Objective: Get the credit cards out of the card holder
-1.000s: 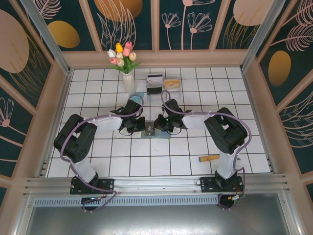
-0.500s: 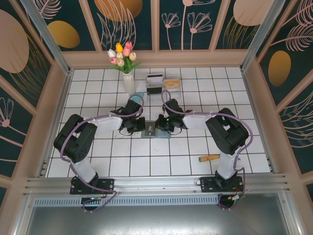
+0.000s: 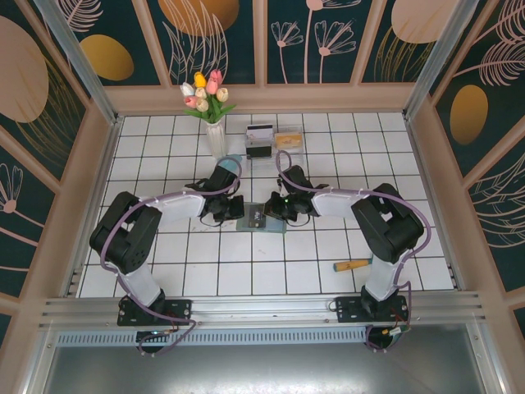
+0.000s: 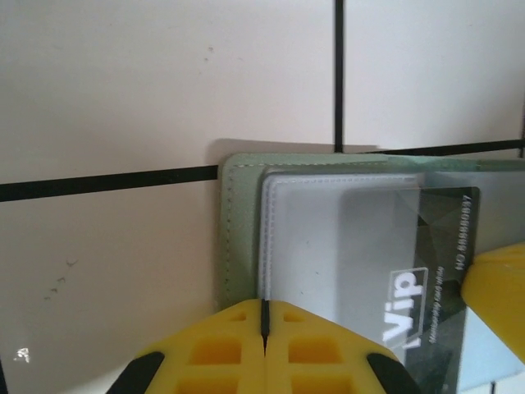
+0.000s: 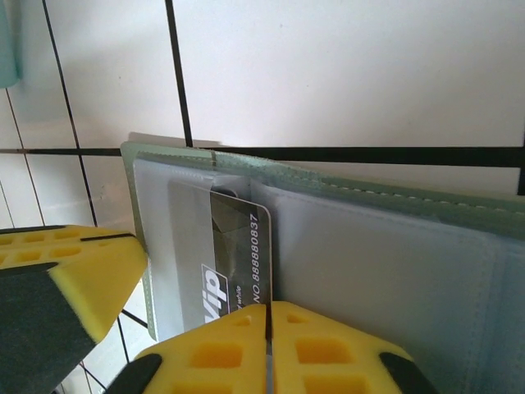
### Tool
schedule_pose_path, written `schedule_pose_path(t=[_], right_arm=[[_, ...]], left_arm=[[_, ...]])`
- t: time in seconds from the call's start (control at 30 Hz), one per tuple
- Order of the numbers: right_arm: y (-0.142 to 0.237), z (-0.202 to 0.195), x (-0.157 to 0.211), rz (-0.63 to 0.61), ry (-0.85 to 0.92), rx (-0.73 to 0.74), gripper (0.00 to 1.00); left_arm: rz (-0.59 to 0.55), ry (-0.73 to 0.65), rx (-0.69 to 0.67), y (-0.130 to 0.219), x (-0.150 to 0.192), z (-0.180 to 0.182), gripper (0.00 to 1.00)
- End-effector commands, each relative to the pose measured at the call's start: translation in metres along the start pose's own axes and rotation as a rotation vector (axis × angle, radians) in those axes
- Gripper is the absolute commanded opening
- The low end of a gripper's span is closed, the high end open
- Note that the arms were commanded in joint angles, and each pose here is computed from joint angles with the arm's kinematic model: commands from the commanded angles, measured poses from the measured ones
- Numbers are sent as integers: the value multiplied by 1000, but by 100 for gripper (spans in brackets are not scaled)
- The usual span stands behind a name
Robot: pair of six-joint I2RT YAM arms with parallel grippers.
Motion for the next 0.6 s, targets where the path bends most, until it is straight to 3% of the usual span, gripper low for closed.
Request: schedule_pose_path(t=[0.0, 0.23, 0.47, 0.57], right_arm=[[2, -4, 6, 23, 8, 10, 16], [3, -9, 7, 22, -8, 18, 21], [-2, -15, 8, 38, -36, 48, 23], [-1, -15, 8, 34, -38, 48, 24]], left_arm=[[2, -47, 87, 20, -3, -23, 4], [-5, -38, 132, 22, -5, -29, 1], [87, -32, 226, 1, 3, -35, 0], [94, -28, 180, -6, 4, -29, 0]])
Point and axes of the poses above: each hand's point on the last joint's axis, 136 mm out from that joint toward the fingers, its own y axis back along the fingers, its own z axis along the line the jaws close on, x = y × z, the point moved 6 cm from there along y, back along the fingers, and after that the axes turned 5 degrees about y, right-handed, at the moved point
